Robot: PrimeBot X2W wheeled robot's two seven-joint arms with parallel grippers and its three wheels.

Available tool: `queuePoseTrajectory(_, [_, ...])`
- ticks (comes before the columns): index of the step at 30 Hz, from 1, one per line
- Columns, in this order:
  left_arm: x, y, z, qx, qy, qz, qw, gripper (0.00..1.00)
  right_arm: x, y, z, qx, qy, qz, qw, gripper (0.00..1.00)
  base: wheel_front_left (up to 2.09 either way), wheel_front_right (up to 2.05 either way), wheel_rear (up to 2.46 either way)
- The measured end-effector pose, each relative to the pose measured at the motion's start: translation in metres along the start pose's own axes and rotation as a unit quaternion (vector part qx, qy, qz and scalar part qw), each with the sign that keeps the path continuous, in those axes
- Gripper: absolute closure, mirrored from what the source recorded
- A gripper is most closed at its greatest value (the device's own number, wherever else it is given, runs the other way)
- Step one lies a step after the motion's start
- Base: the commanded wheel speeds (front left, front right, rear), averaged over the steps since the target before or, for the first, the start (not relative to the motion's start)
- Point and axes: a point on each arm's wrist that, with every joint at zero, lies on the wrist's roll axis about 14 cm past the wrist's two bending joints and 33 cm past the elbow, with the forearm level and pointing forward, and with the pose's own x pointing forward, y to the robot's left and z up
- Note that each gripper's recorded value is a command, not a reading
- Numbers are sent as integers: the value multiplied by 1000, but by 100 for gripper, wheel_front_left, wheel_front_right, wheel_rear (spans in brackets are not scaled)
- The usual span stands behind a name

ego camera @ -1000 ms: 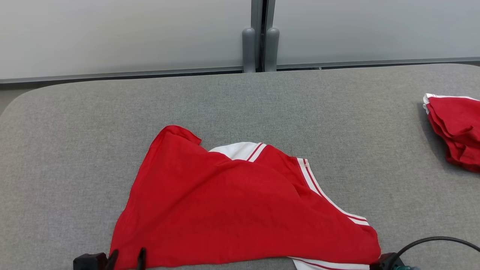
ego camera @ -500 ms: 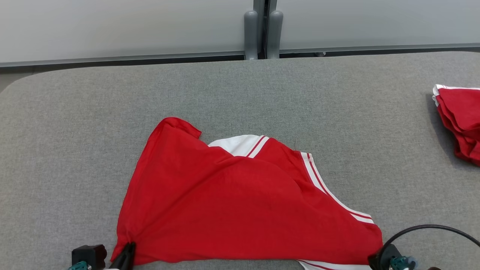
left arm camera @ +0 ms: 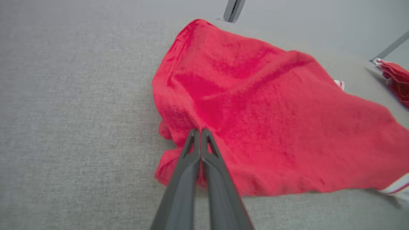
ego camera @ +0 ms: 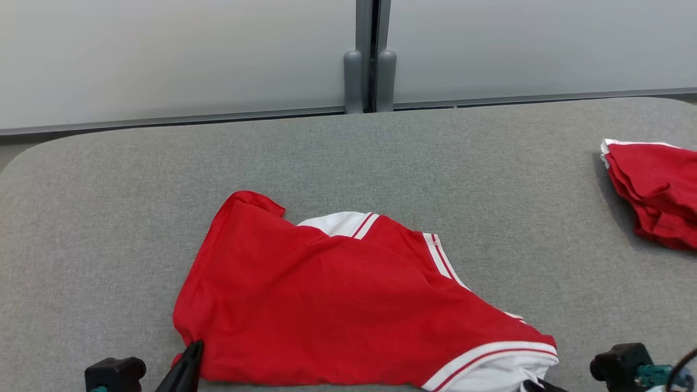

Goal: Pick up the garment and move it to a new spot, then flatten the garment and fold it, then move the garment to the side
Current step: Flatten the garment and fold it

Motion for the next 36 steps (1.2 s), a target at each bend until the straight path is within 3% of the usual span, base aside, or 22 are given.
queuePoseTrajectory(12, [-21,-45,81,-19,-114,-67,991,100,-64,-16,69,33,-138,-25,989,100,0,0,0])
queuePoseTrajectory(17, [-33,-61,120,-15,-170,-98,980,100,-98,-26,118,3,-223,-44,974,100,0,0,0])
queuePoseTrajectory(24, [-32,-90,204,35,-261,-161,951,100,-124,-44,218,-104,-339,-72,932,100,0,0,0])
queuePoseTrajectory(26, [-22,-93,228,44,-279,-172,944,100,-123,-49,249,-132,-368,-76,917,100,0,0,0])
queuePoseTrajectory(30, [16,-89,278,39,-300,-173,937,100,-94,-54,300,-158,-392,-56,905,100,0,0,0])
queuePoseTrajectory(36, [101,-77,325,52,-284,-142,947,100,-24,-60,379,-202,-412,-48,887,100,0,0,0])
